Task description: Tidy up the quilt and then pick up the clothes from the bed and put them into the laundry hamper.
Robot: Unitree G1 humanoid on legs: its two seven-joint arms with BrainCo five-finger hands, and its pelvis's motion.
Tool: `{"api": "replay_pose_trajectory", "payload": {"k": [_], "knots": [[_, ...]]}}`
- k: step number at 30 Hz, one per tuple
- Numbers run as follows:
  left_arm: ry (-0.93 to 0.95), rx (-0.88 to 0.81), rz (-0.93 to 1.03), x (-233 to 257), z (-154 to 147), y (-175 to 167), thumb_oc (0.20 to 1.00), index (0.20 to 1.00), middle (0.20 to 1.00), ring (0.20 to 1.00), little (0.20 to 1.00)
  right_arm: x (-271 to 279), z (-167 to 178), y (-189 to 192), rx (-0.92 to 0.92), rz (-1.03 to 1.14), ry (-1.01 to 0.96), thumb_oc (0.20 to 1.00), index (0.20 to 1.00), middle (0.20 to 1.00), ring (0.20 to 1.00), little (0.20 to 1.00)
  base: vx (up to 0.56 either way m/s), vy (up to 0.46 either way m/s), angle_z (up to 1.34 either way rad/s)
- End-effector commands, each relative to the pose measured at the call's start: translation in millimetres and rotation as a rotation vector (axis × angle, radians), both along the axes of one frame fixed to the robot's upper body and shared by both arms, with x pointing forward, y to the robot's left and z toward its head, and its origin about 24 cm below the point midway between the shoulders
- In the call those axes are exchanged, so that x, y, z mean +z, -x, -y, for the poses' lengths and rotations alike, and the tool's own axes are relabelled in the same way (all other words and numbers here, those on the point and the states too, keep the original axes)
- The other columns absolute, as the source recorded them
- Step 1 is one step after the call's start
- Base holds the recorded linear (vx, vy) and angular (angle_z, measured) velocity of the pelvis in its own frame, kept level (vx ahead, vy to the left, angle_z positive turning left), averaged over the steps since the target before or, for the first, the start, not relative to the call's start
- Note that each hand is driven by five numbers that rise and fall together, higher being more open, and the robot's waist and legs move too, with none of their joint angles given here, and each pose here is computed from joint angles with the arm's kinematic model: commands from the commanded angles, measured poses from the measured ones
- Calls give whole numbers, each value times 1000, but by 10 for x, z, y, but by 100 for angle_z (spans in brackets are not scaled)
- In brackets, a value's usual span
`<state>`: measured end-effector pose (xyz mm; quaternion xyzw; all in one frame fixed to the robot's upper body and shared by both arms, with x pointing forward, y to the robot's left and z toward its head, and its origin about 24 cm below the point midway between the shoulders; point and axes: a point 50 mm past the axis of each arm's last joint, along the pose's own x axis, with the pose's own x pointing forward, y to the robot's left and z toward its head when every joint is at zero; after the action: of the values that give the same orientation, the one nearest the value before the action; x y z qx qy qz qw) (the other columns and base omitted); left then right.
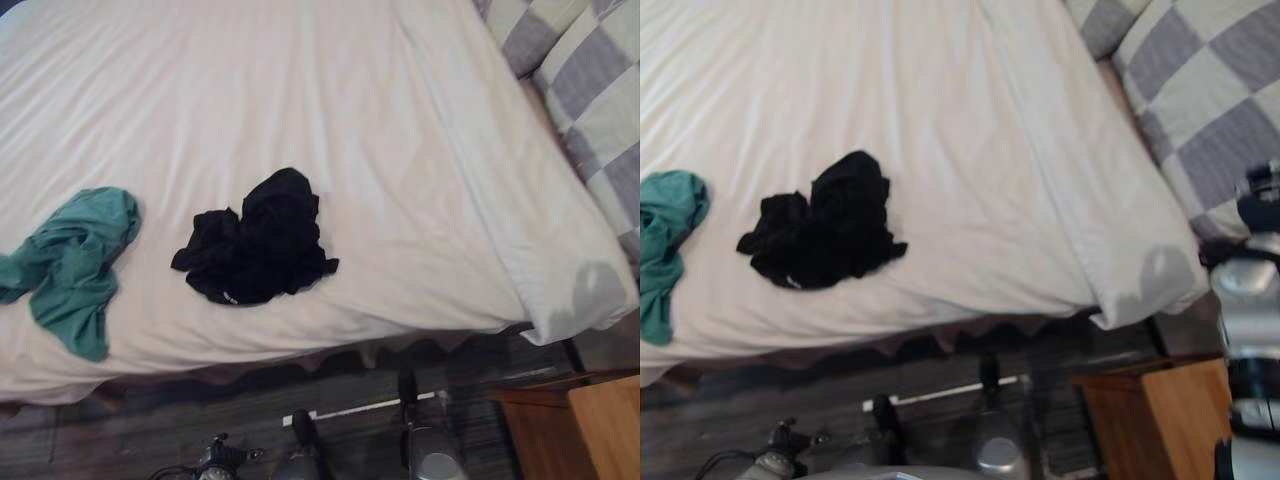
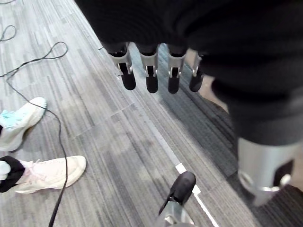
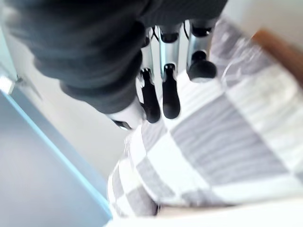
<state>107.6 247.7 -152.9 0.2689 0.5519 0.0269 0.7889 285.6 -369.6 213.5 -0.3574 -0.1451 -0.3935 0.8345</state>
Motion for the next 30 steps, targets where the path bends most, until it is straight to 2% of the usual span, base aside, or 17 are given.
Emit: {"api": "replay_pose_trajectory", "payload": {"k": [1,7,11,13,16,18,22,23,26,27,28,29,30], "knots": [[-66,18,36,91,-199,-137,1000,1000,1000,1000,1000,203,-40,-120,14,44,23,200,200,200,200,200,-45,-15,6],[-59,-2,66,113,-150,-249,1000,1000,1000,1000,1000,17,-8,-236,0,-29,-48,200,200,200,200,200,-69,-13,6],[-53,41,91,129,-119,-327,1000,1000,1000,1000,1000,-735,-14,14,13,-65,-288,200,200,200,200,200,-81,0,-8],[-67,54,92,138,-146,-332,1000,1000,1000,1000,1000,-1286,-6,246,-35,-144,-448,200,200,200,200,200,-25,3,-2],[-68,85,121,159,-149,-376,1000,1000,1000,1000,1000,-2258,-25,773,-209,-416,-677,200,200,200,200,200,0,12,2],[-61,87,136,167,-130,-401,1000,1000,1000,1000,1000,-2672,-92,1102,-295,-572,-783,200,200,200,200,200,-18,35,8],[-57,61,167,200,-110,-477,1000,1000,1000,1000,1000,-3213,-336,1690,-362,-881,-904,200,200,200,200,200,-15,67,12],[-49,42,164,195,-81,-485,1000,1000,1000,1000,1000,-3403,-493,1945,-369,-1023,-952,200,200,200,200,200,-1,82,11],[-44,27,133,162,-54,-442,1000,1000,1000,1000,1000,-3529,-663,2081,-354,-1126,-987,200,200,200,200,200,-30,54,-4],[-45,17,122,158,-60,-435,1000,1000,1000,1000,1000,-3562,-719,2103,-336,-1156,-996,504,504,504,504,504,-41,6,-10],[-45,17,122,158,-62,-433,1000,1000,1000,1000,1000,-3563,-720,2104,-336,-1157,-997,624,624,624,624,624,-78,94,-11],[-40,16,102,143,-78,-396,1000,1000,1000,1000,1000,-3621,-864,2088,-264,-1217,-997,1000,1000,1000,1000,1000,-97,158,-21],[-38,26,94,141,-104,-372,1000,1000,1000,1000,1000,-3640,-924,2078,-228,-1241,-986,1000,1000,1000,1000,1000,-151,202,-22]]}}
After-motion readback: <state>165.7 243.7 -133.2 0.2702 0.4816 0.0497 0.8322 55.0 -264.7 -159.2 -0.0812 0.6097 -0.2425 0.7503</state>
